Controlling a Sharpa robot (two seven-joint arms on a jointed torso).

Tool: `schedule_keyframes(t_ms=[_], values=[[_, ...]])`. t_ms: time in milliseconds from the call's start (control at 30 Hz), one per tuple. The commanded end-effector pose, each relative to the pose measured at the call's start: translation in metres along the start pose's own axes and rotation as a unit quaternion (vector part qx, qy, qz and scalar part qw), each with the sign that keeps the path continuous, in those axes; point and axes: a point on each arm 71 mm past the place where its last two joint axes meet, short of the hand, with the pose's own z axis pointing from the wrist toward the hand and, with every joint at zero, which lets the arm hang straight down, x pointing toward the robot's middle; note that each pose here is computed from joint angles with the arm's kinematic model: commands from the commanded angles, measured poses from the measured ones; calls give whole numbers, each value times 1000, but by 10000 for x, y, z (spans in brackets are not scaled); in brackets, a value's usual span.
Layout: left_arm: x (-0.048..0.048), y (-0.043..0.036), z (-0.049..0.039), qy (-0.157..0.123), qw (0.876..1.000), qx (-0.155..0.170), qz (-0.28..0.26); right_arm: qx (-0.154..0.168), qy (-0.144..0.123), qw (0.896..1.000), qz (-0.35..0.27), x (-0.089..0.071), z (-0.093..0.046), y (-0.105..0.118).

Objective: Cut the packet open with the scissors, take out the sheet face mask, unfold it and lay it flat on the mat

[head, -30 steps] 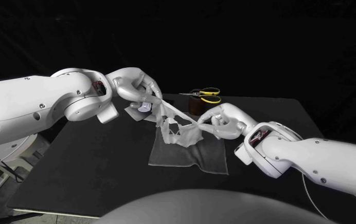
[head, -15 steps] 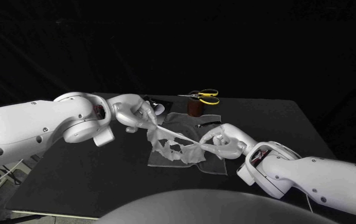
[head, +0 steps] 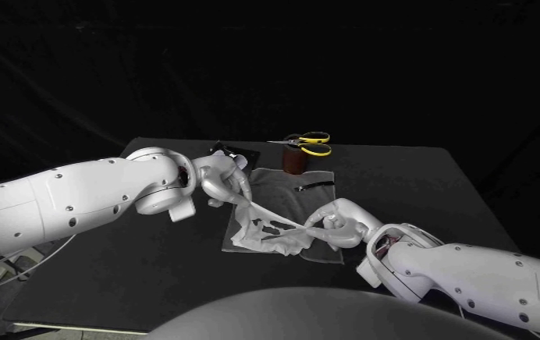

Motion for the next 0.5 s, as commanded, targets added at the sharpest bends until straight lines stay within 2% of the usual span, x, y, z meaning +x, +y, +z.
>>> schedule_keyframes(t_ms=[33, 133, 233, 400, 500], values=[[-18, -15, 85, 1, 1000, -4, 21, 22, -8, 1000, 5, -8, 47, -45], [-46, -32, 153, -6, 1000, -4, 24, 27, -17, 999, 6, -25, 76, -64], [-83, -42, 201, -17, 999, -5, 29, 31, -39, 999, 10, -77, 99, -85], [-158, -44, 234, -36, 999, -3, 36, 27, -78, 996, 15, -216, 153, -98], [-210, -55, 254, -45, 998, -1, 46, 25, -88, 996, 14, -281, 200, -86]])
